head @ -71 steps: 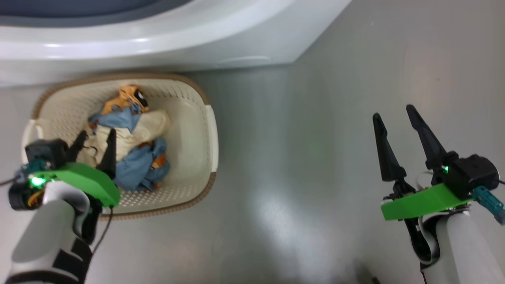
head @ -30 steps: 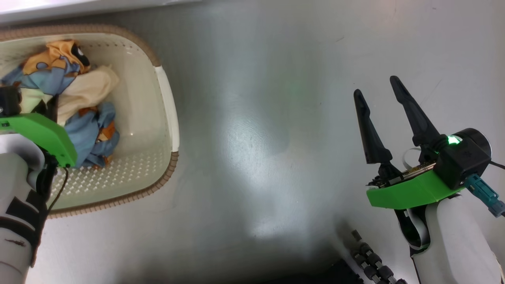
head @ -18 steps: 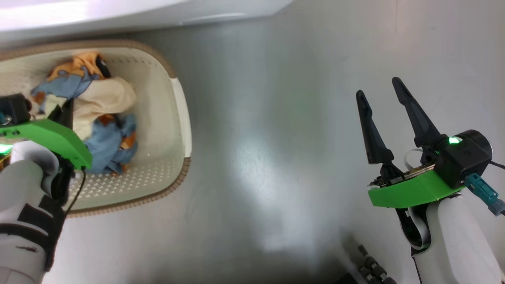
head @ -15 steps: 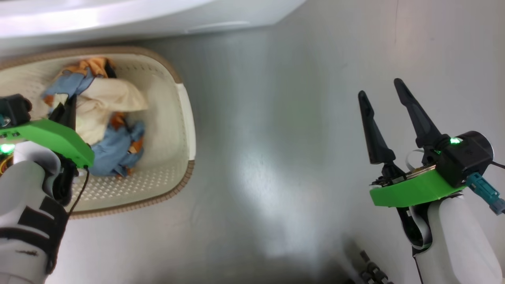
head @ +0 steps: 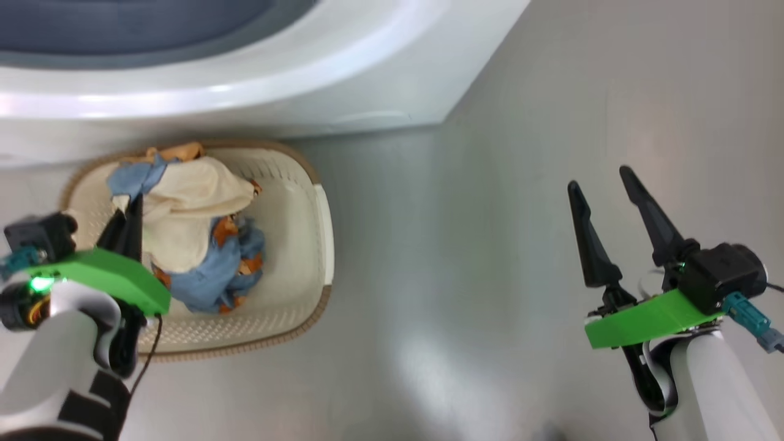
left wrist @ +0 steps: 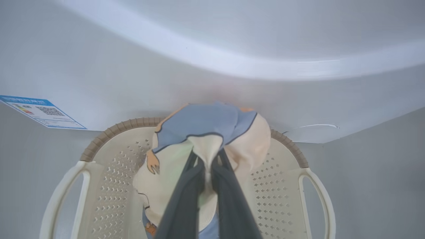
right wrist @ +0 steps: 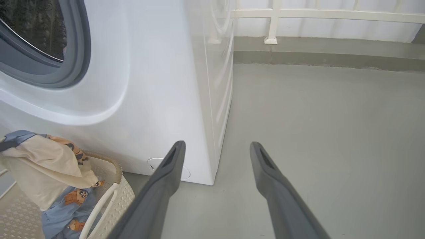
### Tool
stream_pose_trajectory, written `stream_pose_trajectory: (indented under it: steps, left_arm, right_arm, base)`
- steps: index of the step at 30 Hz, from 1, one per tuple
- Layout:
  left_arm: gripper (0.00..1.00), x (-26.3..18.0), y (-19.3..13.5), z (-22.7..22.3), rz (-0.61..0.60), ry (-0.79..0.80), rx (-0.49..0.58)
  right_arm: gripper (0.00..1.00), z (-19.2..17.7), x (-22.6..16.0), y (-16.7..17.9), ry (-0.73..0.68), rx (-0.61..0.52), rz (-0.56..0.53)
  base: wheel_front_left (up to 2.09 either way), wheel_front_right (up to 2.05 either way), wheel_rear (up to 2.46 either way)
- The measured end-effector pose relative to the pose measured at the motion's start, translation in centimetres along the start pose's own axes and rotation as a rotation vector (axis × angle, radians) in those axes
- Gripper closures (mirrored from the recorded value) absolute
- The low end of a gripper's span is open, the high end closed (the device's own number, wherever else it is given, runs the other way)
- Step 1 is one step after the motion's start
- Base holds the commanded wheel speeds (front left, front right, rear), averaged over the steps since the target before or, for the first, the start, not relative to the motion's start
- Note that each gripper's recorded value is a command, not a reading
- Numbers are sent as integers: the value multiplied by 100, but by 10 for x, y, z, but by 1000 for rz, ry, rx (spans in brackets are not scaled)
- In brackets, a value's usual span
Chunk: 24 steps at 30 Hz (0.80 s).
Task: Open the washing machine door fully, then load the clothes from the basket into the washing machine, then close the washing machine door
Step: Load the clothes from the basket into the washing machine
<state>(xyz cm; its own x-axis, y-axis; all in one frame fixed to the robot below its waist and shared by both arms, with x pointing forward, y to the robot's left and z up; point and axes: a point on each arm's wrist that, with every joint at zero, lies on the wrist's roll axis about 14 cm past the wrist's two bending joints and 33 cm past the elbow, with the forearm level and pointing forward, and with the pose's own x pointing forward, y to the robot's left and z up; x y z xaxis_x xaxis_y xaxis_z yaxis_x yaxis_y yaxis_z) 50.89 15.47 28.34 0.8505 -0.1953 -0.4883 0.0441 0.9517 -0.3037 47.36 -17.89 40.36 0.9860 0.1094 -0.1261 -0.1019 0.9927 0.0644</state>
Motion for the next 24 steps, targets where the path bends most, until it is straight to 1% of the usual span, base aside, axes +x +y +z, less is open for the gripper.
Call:
stream_pose_trajectory:
  steps: [8,16,20,24]
  left_arm:
    - [100,-43,-10,43,-17,-144,54]
    - [100,-88,-17,85,-16,-308,74]
    - [100,-112,-16,96,0,-371,70]
    - [100,-135,-19,98,1,-406,94]
  right_arm:
    - [0,28,-23,3,-46,5,2]
    - [0,50,-46,0,-89,-3,-6]
    - [0,57,-57,-1,-102,-2,-13]
    - [0,63,-68,-4,-115,1,-24]
  base:
    - [0,0,0]
    - [0,0,0]
    - [0,0,0]
    - [0,0,0]
